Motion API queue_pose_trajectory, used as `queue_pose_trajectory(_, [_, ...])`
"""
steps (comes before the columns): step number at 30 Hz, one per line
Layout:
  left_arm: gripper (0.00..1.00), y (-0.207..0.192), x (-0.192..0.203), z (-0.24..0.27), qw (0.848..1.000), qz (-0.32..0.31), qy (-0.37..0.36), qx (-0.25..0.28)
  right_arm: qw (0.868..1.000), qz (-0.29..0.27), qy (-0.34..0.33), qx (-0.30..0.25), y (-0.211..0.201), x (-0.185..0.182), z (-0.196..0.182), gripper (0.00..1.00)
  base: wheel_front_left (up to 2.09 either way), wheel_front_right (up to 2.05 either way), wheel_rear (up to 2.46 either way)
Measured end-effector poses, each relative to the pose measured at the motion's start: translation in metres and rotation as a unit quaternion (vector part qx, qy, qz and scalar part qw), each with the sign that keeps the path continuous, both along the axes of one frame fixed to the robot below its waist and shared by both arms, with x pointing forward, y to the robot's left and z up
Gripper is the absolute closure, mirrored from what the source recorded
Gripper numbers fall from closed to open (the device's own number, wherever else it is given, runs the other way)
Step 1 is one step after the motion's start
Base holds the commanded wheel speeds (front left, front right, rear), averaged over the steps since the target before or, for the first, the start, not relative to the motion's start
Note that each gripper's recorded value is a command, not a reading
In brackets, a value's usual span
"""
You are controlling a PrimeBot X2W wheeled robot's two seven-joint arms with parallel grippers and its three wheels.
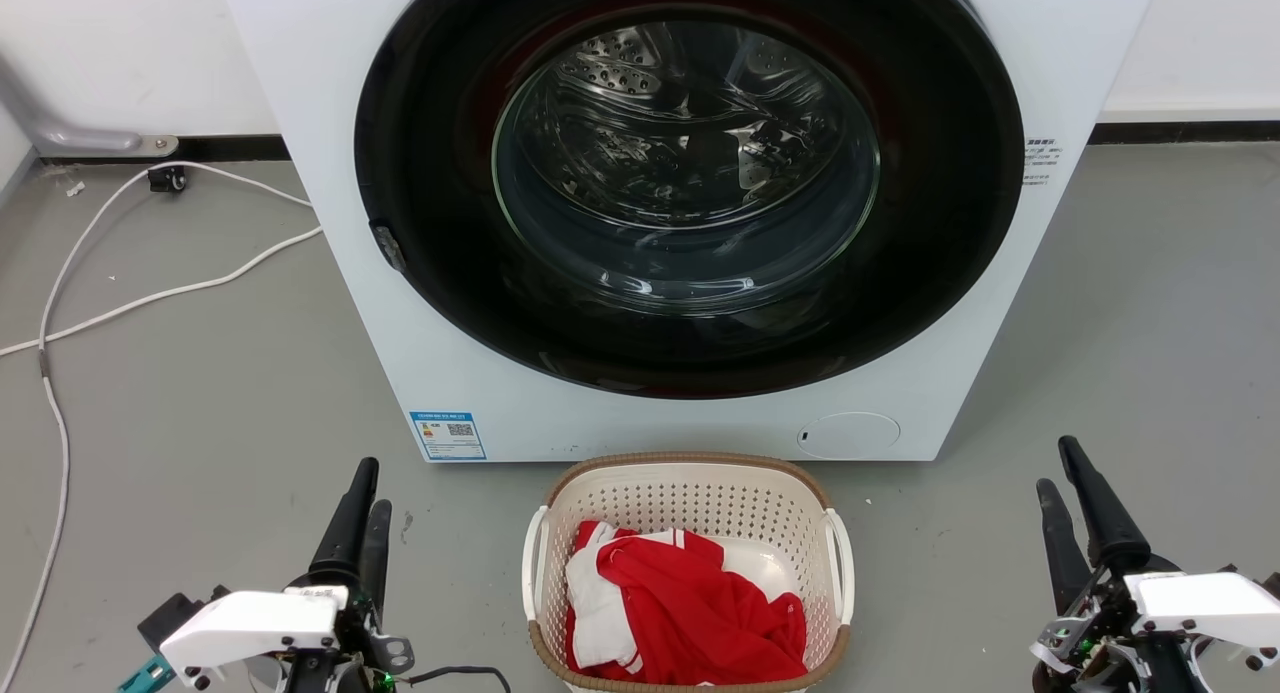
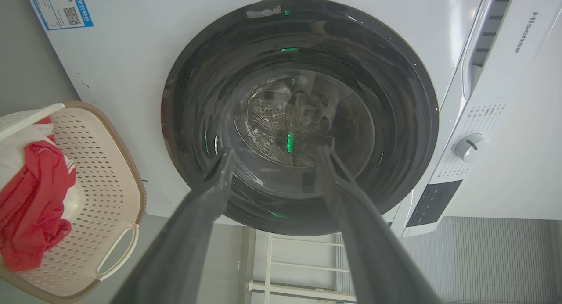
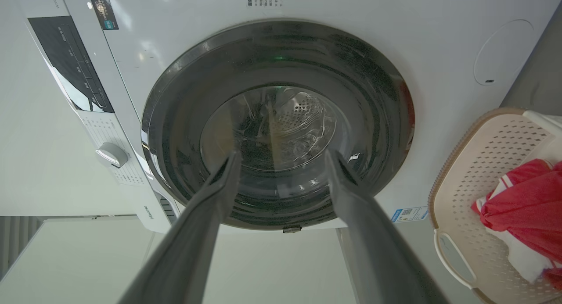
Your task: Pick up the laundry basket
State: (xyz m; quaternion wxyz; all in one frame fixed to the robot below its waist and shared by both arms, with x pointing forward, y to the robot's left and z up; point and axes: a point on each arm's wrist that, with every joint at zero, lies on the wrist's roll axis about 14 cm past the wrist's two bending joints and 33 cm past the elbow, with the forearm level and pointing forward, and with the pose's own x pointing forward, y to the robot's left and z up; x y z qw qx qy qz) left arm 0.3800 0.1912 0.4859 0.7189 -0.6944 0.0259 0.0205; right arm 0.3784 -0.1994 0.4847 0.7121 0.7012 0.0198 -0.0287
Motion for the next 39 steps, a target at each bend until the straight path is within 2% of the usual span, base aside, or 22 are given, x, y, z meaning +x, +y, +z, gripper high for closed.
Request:
queue_pose_trajectory(3, [0.00,-0.003,0.002,0.002,1.000,-0.004,-0.002,0.029,1.000,0.002,0.002,-0.018,0.002,0.000,0.000,0.00,0.00,0.00,0.00])
queue_pose_trajectory(8, [0.00,-0.008,0.004,0.006,0.996,-0.012,-0.008,0.084,0.997,0.005,0.007,-0.079,0.001,0.000,-0.002,0.00,0.00,0.00,0.00])
queue_pose_trajectory(16, [0.00,-0.017,0.008,0.013,0.985,-0.024,-0.014,0.169,0.983,0.010,0.008,-0.182,0.002,0.000,-0.001,0.00,0.00,0.00,0.00])
queue_pose_trajectory(27, [0.00,-0.025,0.012,0.017,0.962,-0.034,-0.021,0.269,0.952,0.019,0.004,-0.306,0.005,0.001,0.001,0.00,0.00,0.00,0.00])
queue_pose_trajectory(28, [0.00,-0.027,0.013,0.017,0.955,-0.035,-0.022,0.293,0.943,0.021,0.003,-0.331,0.006,0.001,0.002,0.00,0.00,0.00,0.00])
queue_pose_trajectory(39, [0.00,-0.030,0.016,0.020,0.931,-0.035,-0.031,0.361,0.915,0.026,-0.007,-0.403,0.009,0.002,0.005,0.00,0.00,0.00,0.00])
